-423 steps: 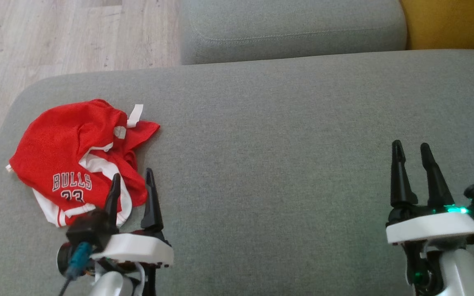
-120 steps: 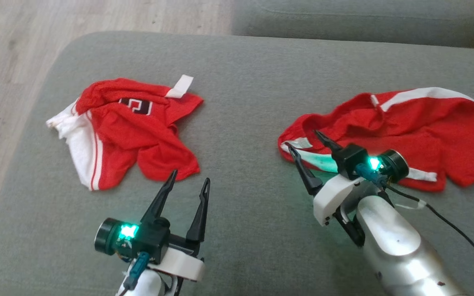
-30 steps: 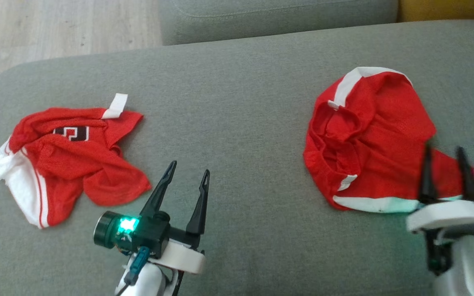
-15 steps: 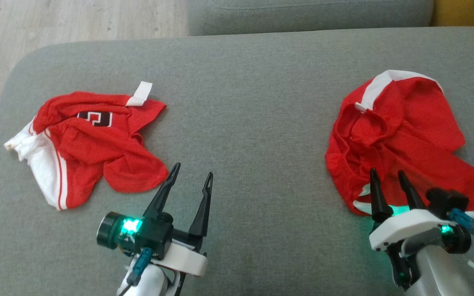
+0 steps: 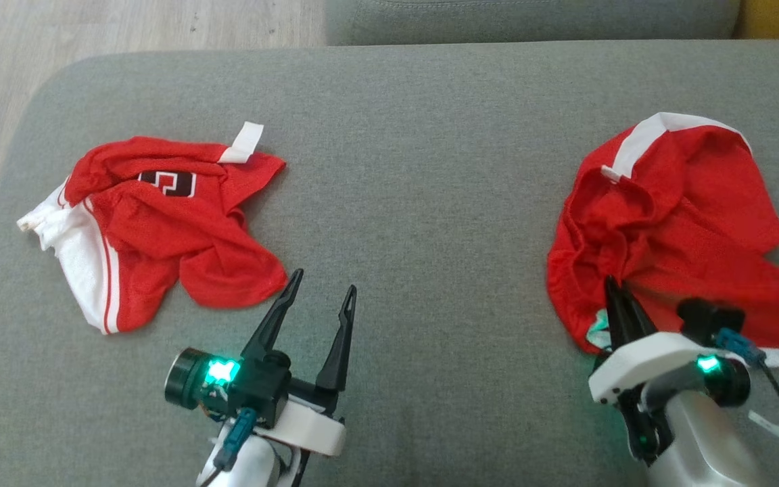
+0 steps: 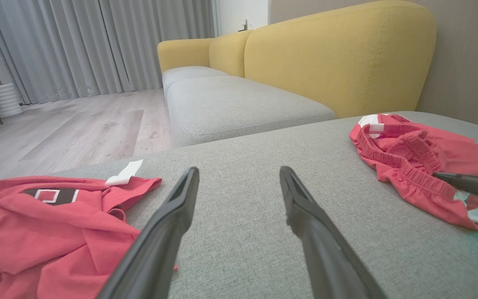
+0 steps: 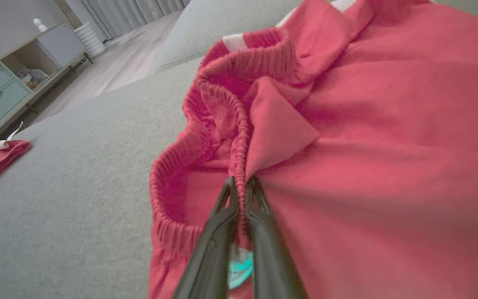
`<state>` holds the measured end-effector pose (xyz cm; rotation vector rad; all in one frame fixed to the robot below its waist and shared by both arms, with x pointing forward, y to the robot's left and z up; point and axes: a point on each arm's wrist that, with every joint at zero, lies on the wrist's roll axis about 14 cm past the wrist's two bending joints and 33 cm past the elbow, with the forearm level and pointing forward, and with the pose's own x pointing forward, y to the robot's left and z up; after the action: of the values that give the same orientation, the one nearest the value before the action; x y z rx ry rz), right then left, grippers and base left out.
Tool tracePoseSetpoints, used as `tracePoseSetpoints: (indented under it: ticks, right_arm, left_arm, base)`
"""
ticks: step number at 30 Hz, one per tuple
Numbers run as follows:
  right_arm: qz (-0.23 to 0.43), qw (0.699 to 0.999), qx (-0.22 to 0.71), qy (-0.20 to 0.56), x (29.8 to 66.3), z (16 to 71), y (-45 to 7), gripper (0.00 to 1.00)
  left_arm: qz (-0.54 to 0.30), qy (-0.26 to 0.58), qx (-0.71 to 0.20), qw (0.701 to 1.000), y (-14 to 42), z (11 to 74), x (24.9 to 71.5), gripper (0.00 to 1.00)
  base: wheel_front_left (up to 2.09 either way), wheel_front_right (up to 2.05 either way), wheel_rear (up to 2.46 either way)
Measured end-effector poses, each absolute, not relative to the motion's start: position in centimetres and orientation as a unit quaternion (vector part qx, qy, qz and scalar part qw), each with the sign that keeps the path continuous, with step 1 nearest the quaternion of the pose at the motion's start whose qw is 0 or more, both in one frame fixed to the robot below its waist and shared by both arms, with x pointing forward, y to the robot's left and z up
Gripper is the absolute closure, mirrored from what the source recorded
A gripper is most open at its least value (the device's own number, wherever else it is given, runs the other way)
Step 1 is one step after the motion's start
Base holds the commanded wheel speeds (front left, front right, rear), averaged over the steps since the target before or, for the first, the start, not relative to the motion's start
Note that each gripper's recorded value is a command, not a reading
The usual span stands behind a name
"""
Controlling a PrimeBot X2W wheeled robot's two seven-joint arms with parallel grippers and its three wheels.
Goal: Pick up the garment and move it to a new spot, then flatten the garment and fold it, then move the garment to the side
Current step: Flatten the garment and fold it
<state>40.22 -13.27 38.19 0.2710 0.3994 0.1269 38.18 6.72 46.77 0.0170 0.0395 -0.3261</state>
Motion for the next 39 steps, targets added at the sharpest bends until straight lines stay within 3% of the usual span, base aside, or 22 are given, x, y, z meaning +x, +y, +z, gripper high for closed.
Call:
tracePoseSetpoints:
  ticks: [19,20,21,27,39]
  right_arm:
    - [0.172,0.970,0.091,0.149,42.3,41.9,-7.1,1.00]
    - [0.180,0.968,0.087,0.153,42.2,41.8,-6.7,0.96]
    - [0.189,0.966,0.082,0.160,42.0,41.6,-6.2,0.00]
    - [0.202,0.964,0.054,0.166,41.6,41.1,-5.7,0.00]
    - [0.095,0.990,0.057,0.088,41.8,44.1,-13.1,0.00]
  left_arm:
    - [-0.143,0.016,0.001,0.990,7.7,47.2,37.9,0.00]
    - [-0.142,0.016,0.001,0.990,7.8,47.2,37.9,0.00]
    - [-0.140,0.016,0.001,0.990,7.9,47.2,37.9,0.00]
    - [-0.137,0.016,0.002,0.990,8.1,47.2,37.8,0.00]
    - [-0.165,0.004,-0.002,0.986,6.1,48.0,38.6,0.00]
  base:
    - [0.00,0.00,0.00]
    - [0.00,0.00,0.00]
    - [0.00,0.00,0.00]
    - [0.00,0.00,0.00]
    - [0.00,0.00,0.00]
